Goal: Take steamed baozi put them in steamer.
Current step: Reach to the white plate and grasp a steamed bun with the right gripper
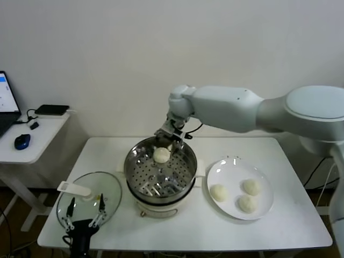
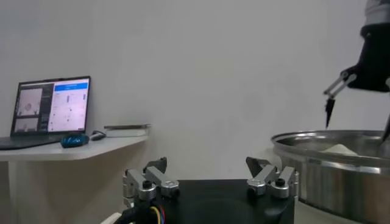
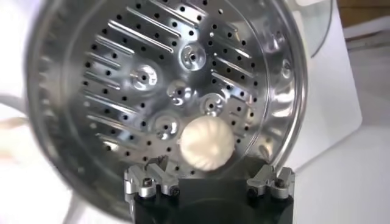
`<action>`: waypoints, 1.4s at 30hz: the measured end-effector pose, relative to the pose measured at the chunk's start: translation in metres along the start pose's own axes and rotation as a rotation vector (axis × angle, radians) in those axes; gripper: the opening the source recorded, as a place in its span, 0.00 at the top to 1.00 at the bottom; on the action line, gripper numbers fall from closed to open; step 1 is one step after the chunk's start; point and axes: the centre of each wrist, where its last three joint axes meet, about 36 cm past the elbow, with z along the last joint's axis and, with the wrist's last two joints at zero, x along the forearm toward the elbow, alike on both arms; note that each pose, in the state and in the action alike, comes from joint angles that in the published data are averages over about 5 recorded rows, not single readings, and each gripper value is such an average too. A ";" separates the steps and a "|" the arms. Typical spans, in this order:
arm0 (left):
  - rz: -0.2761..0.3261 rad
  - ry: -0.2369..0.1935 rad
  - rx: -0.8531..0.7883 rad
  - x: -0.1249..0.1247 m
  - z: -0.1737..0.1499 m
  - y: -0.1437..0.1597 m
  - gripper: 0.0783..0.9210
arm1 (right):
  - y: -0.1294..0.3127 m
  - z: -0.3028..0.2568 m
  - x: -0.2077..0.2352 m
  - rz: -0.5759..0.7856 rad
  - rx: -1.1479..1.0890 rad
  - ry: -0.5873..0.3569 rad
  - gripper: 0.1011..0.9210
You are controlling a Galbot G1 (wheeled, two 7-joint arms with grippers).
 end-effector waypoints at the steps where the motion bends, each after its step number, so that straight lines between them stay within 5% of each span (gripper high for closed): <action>1: 0.002 -0.001 -0.001 0.000 0.000 0.000 0.12 | 0.007 0.005 0.006 -0.003 -0.042 0.006 0.12; 10: 0.007 -0.002 -0.002 0.001 -0.001 -0.002 0.12 | 0.090 0.047 0.025 -0.061 -0.438 0.029 0.12; 20: 0.013 0.000 -0.004 -0.001 0.000 -0.003 0.12 | 0.172 0.057 -0.009 -0.126 -0.695 0.027 0.12; 42: 0.022 0.011 -0.023 -0.003 0.006 -0.003 0.12 | 0.231 0.046 -0.110 -0.192 -0.841 0.005 0.12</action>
